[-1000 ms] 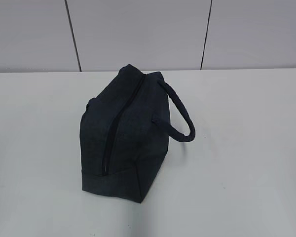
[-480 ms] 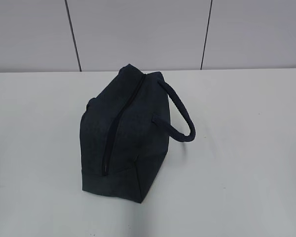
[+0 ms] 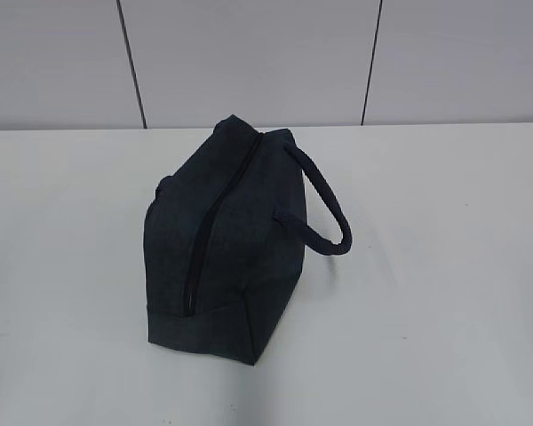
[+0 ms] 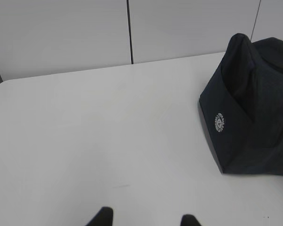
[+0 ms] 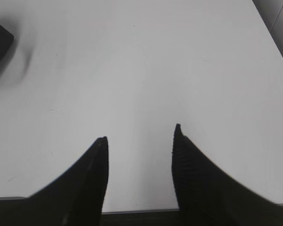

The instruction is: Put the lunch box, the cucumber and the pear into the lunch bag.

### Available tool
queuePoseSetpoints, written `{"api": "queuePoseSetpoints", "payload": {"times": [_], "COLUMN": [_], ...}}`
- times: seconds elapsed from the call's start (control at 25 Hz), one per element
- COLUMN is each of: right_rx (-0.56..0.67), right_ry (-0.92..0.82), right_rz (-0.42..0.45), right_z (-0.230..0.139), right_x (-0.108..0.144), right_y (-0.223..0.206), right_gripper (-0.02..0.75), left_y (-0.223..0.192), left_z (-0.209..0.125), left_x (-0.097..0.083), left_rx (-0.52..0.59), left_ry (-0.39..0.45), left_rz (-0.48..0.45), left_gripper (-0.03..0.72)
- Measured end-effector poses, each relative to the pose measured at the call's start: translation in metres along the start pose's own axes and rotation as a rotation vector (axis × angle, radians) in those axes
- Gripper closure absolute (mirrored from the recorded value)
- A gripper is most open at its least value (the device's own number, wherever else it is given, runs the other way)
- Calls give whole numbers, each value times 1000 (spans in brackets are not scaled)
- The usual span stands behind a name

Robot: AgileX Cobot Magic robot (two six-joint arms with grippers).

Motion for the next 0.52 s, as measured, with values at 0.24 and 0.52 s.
{"api": "queuePoseSetpoints", "payload": {"times": [0.24,0.52], "right_rx": [0,0], "right_ry": [0,0], "right_rz": [0,0], "right_z": [0,0], "right_x": [0,0], "right_y": [0,0], "right_gripper": [384,384], "left_y": [0,0], "left_z": [0,0], "left_x": [0,0], "left_rx": [0,0], "left_ry": [0,0], "left_rz": [0,0], "left_gripper": [418,418]}}
Point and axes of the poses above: a point on each arm's last joint axis where the gripper is mounted, y pointing back along that axis away from the gripper, x along the wrist's bending axis when the last joint is at zero, z = x × y, the point moved 7 cm from there along -y, pointing out along that axis toward the gripper, and after that the axes turned 10 degrees about -y, right-handed, at the moved point
